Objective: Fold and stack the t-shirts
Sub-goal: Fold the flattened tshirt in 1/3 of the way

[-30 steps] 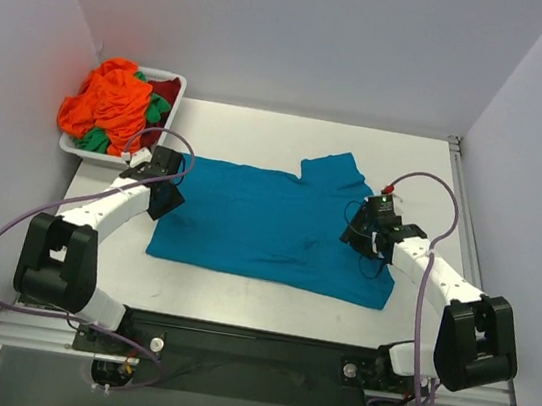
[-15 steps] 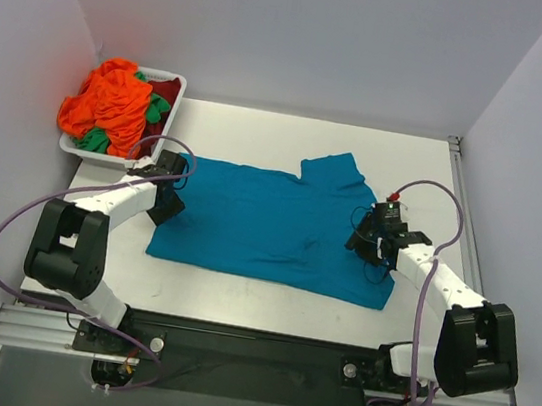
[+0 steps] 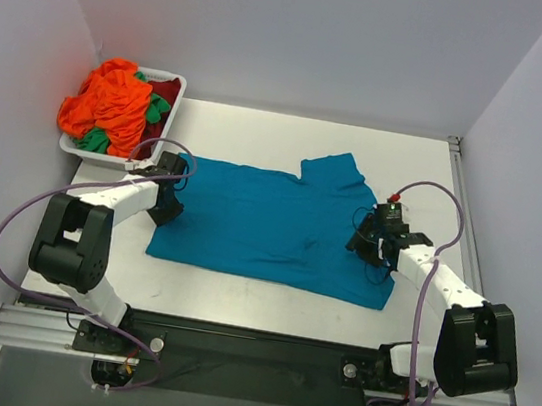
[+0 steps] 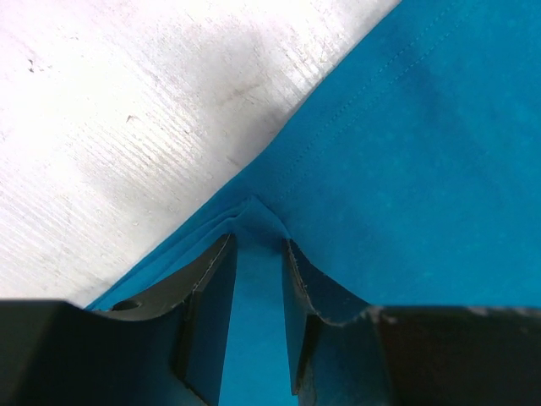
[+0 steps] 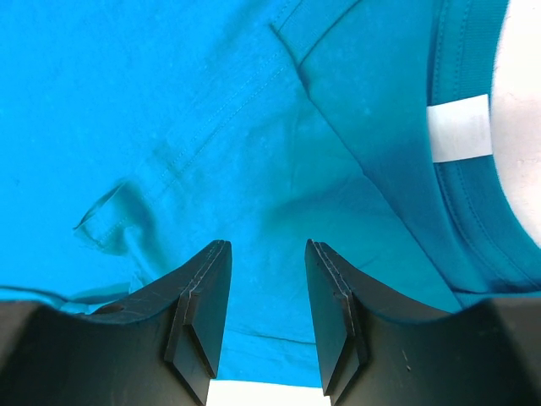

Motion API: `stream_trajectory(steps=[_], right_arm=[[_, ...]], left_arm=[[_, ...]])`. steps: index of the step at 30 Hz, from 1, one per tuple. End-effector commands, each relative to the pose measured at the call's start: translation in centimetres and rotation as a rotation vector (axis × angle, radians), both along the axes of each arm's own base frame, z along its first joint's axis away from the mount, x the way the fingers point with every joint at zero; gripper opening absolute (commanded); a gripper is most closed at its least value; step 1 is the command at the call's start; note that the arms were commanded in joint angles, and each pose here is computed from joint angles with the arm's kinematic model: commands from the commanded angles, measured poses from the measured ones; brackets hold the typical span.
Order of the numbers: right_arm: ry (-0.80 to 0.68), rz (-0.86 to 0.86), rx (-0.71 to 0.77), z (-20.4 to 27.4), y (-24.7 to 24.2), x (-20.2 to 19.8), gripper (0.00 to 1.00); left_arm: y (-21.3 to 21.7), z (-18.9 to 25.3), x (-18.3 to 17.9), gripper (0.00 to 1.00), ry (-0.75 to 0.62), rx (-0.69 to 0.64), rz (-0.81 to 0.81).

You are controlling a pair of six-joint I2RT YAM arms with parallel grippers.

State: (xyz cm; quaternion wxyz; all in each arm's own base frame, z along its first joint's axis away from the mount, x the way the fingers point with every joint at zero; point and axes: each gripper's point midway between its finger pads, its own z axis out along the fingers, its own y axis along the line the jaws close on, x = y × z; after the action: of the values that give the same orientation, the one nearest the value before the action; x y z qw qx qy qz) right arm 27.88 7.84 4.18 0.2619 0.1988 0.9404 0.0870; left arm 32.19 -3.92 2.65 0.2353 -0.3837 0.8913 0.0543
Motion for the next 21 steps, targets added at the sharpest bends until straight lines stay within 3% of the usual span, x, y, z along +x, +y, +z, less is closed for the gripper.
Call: stream_trajectory(steps=[1, 3, 8, 15, 18, 21], right_arm=[[-0.007, 0.001, -0.004, 0.0, -0.4, -0.2, 0.41], [-0.004, 0.001, -0.006, -0.1, -0.5, -0.2, 0.41], [0.005, 0.003, -0.010, -0.6, -0.6, -0.4, 0.41], [0.011, -0.001, -0.009, -1.0, -0.7, -0.3, 0.40], [-0.007, 0.004, -0.009, -0.3, -0.6, 0.4, 0.41], [-0.019, 0.014, -0.010, 0.4, -0.4, 1.2, 0.41]], left_arm=[[0.2, 0.8, 1.3, 0.39, -0.043, -0.003, 0.015], [0.4, 0.8, 1.2, 0.38, -0.044, 0.003, 0.017], [0.6, 1.0, 0.7, 0.24, -0.048, 0.003, 0.019], [1.1, 1.6, 0.4, 0.12, -0.069, -0.007, 0.017], [1.0, 2.0, 0.5, 0.11, -0.080, -0.010, 0.010], [1.0, 2.4, 0.9, 0.25, -0.092, -0.008, 0.009]])
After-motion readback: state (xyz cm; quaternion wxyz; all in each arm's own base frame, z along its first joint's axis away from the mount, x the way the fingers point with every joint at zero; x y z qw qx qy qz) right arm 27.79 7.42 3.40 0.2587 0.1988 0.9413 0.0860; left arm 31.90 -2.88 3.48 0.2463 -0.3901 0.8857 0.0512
